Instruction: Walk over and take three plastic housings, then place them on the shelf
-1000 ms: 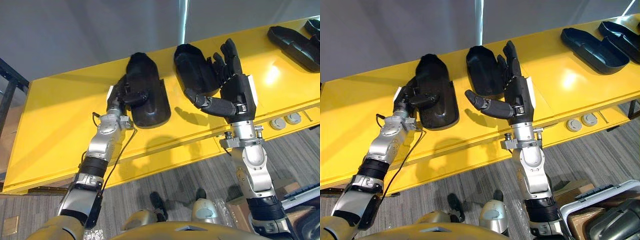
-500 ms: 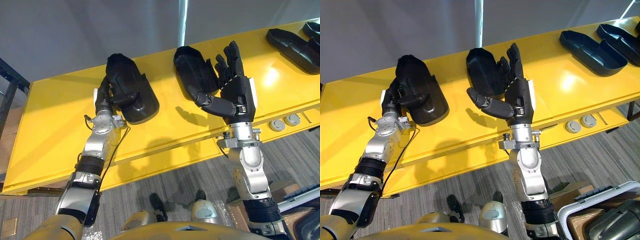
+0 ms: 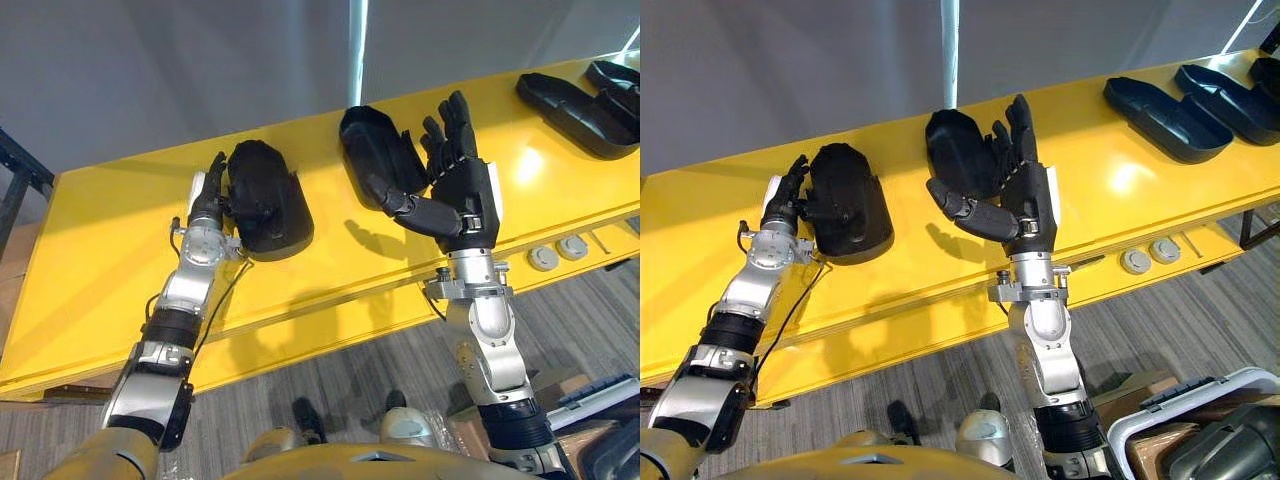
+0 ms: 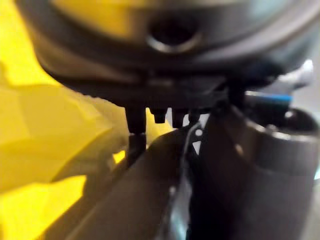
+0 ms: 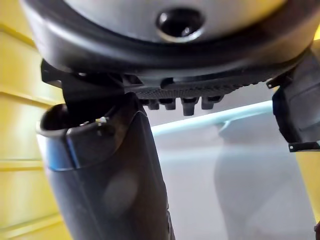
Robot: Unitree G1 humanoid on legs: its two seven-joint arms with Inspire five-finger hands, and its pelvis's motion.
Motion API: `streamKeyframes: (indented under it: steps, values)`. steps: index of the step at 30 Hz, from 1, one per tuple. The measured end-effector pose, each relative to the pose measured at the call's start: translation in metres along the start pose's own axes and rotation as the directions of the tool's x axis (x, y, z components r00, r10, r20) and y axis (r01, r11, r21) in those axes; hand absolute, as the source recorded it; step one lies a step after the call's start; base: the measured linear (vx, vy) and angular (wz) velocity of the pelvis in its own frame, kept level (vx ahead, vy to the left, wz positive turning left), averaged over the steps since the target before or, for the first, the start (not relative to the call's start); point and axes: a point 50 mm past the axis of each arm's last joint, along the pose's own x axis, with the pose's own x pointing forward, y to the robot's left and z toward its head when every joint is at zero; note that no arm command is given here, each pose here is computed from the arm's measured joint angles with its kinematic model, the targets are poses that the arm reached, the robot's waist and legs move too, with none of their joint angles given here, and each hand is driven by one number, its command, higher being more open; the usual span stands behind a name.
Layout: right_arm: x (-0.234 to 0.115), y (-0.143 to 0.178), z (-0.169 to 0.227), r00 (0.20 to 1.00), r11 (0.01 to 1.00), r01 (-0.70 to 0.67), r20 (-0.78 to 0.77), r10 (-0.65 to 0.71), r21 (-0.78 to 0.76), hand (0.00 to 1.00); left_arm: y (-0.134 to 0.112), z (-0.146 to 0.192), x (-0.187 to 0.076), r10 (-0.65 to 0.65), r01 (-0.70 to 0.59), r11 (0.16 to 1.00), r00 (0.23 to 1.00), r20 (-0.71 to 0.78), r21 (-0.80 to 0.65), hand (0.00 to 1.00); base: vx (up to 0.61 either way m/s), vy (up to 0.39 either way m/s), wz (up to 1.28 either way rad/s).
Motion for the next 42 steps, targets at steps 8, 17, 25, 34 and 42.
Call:
streamKeyframes:
  steps: [8, 17, 25, 34, 42]
  values:
    - [-0.005, -0.002, -0.003, 1.000, 1.000, 0.011, -0.022, -0.010, 0.008, 1.00, 0.021, -0.001, 0.007, 0.039, -0.035, 0.992, 0.999, -0.024, 0.122, 1.00, 0.00, -0.002, -0.01]
    - [-0.018, -0.005, -0.009, 0.998, 0.996, -0.005, -0.070, 0.011, 0.084, 1.00, 0.029, 0.026, 0.006, 0.134, -0.123, 0.986, 0.987, 0.090, -0.114, 1.00, 0.00, 0.001, 0.00]
    - [-0.030, -0.008, -0.015, 0.992, 0.996, 0.050, -0.118, -0.041, 0.073, 1.00, 0.045, 0.077, -0.084, 0.331, -0.067, 0.881, 0.794, 0.510, -0.468, 1.00, 0.03, 0.004, 0.20]
    - [-0.035, -0.012, -0.016, 0.983, 0.989, 0.136, -0.113, -0.143, -0.065, 1.00, 0.023, 0.028, -0.162, 0.299, 0.171, 0.694, 0.815, 0.496, -0.699, 1.00, -0.02, -0.001, 0.17]
    - [-0.035, -0.018, -0.014, 0.984, 0.988, 0.134, -0.107, -0.143, -0.080, 1.00, 0.022, 0.027, -0.162, 0.292, 0.179, 0.691, 0.817, 0.497, -0.701, 1.00, 0.00, 0.000, 0.00]
